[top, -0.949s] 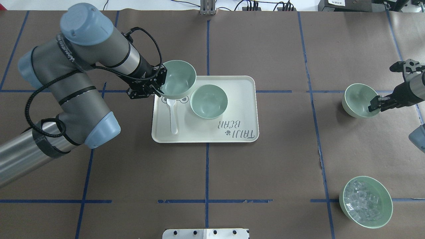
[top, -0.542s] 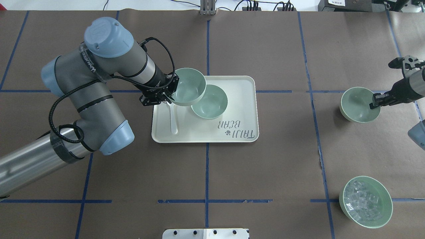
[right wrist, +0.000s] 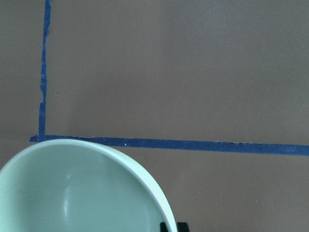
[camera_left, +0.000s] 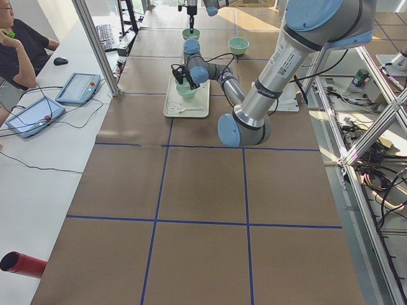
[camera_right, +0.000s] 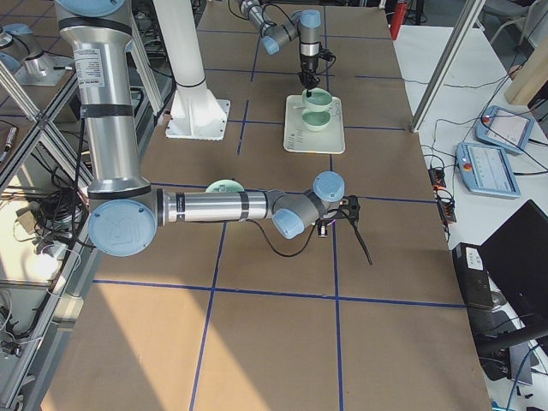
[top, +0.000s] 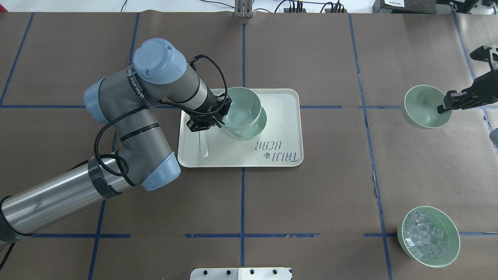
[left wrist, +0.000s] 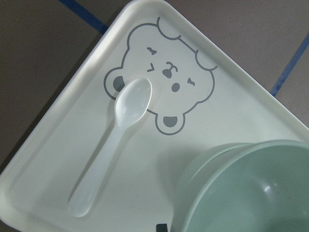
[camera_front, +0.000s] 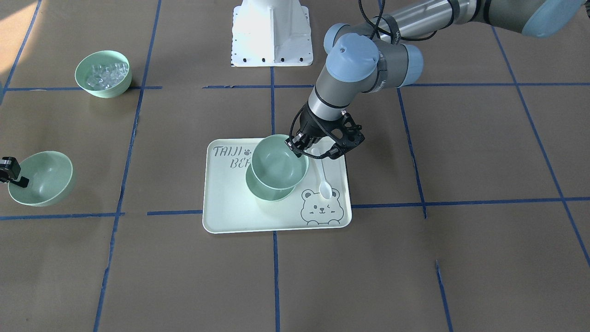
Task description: Stack green bowls together
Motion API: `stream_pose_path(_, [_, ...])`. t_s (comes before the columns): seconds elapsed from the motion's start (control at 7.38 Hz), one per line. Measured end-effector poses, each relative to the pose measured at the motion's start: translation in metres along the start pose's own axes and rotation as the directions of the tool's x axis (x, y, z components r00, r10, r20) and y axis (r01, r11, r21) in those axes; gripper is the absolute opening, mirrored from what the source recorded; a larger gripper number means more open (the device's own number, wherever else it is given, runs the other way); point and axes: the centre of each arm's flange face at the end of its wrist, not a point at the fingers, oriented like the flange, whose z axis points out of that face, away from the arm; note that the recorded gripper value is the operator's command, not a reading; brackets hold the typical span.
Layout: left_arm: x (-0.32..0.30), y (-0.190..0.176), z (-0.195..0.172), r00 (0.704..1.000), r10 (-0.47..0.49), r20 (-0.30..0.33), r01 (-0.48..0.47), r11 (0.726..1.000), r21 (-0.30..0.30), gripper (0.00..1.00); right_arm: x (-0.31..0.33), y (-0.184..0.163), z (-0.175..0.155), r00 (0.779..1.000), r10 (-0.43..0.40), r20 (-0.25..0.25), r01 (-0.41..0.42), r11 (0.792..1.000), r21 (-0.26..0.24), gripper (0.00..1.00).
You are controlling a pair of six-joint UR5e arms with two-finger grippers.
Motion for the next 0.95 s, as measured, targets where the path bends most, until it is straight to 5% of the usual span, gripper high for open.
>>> stream_pose_path(0.27, [0.005,-0.002,0.007,1.0,0.003,-0.012,-0.002,1.0,0.013,0.0,-0.001,-0.004,-0.008,1.0,0.003,0.017,-0.003,1.0,0.004,0.0])
stream_pose_path(0.41, [0.005,-0.004,0.01,1.0,0.001,-0.016,-0.001,1.0,0.016,0.58,-0.001,-0.005,-0.01,1.0,0.002,0.022,-0.002,1.0,0.005,0.0])
stream_pose_path(0.54, [0.005,-0.006,0.012,1.0,-0.004,-0.025,0.004,1.0,0.023,1.0,-0.003,-0.005,-0.011,1.0,0.0,0.025,0.0,1.0,0.007,0.0])
stream_pose_path(0.95, [0.002,-0.013,0.005,0.993,0.022,-0.116,-0.015,0.998,0.066,1.0,-0.013,-0.007,-0.018,0.999,-0.002,0.034,0.001,1.0,0.018,0.0])
